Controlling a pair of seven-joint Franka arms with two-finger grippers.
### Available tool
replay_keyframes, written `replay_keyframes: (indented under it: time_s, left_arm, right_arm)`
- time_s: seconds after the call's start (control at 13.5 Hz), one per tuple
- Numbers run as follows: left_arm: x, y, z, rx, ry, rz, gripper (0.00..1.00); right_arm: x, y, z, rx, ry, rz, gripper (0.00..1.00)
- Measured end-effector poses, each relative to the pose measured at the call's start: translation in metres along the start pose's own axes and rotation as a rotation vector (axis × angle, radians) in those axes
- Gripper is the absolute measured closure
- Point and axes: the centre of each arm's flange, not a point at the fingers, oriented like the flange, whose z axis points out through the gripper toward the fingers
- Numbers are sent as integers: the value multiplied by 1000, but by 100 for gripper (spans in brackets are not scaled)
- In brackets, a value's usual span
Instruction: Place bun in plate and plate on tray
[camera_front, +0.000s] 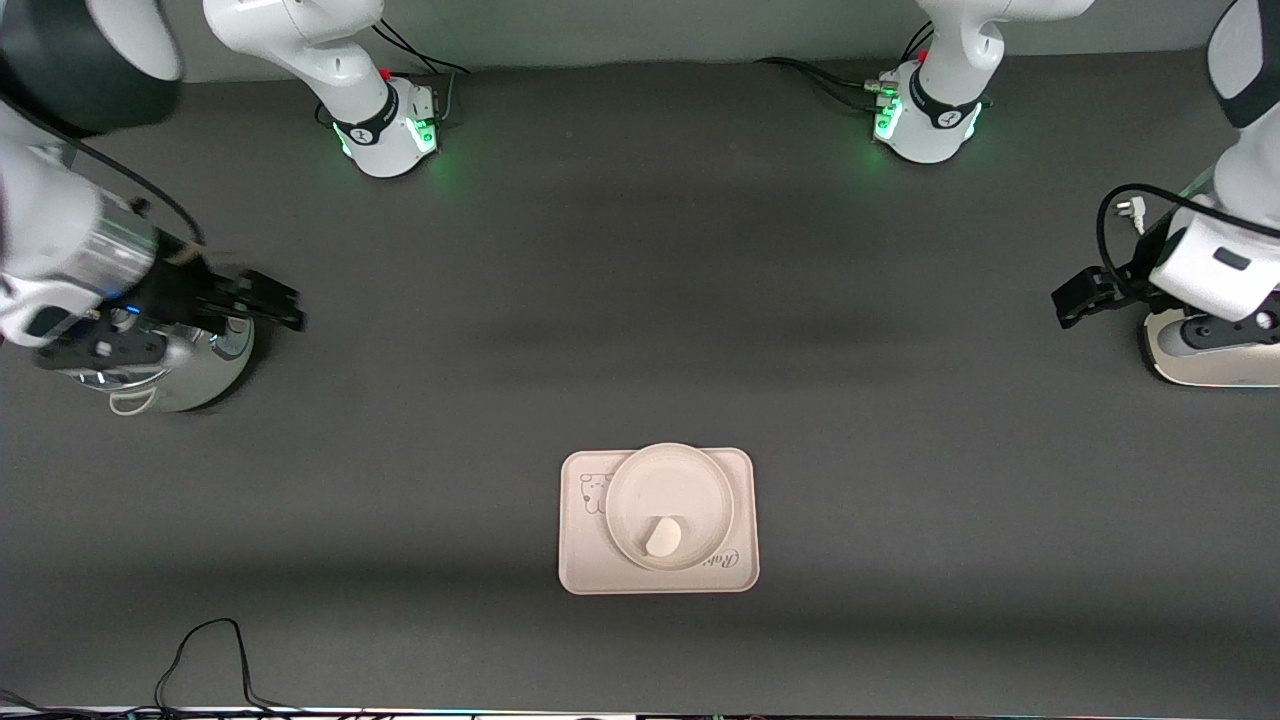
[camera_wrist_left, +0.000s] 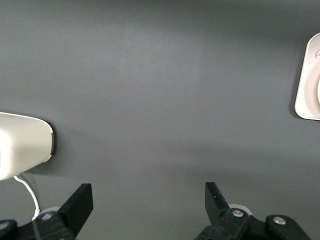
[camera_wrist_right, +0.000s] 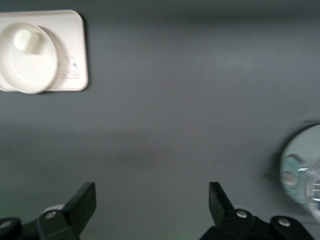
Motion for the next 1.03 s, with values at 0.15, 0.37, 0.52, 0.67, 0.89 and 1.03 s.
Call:
replay_keyframes:
  time_s: [0.15,0.37,0.52,0.67,0.89,1.03]
  left_arm:
    - [0,-1,-6,-2,9,1,0]
    - [-1,-3,-25,-3,14,-2,0]
    - [-2,-4,-36,2,-4,-2,0]
    - [1,-3,-36,3,-7,0,0]
    - [5,0,-30,5,-17,6,0]
    - [5,0,-30,5,-16,7,0]
  right_arm:
    - [-6,38,-8,-37,8,-48,0]
    - [-7,70,-11,-57,12,-30,0]
    - [-7,77,-12,-61,10,-18,0]
    - [-7,79,-11,-70,7,-15,0]
    - [-8,79,-11,-72,5,-15,0]
    - [-8,79,-11,-72,5,-15,0]
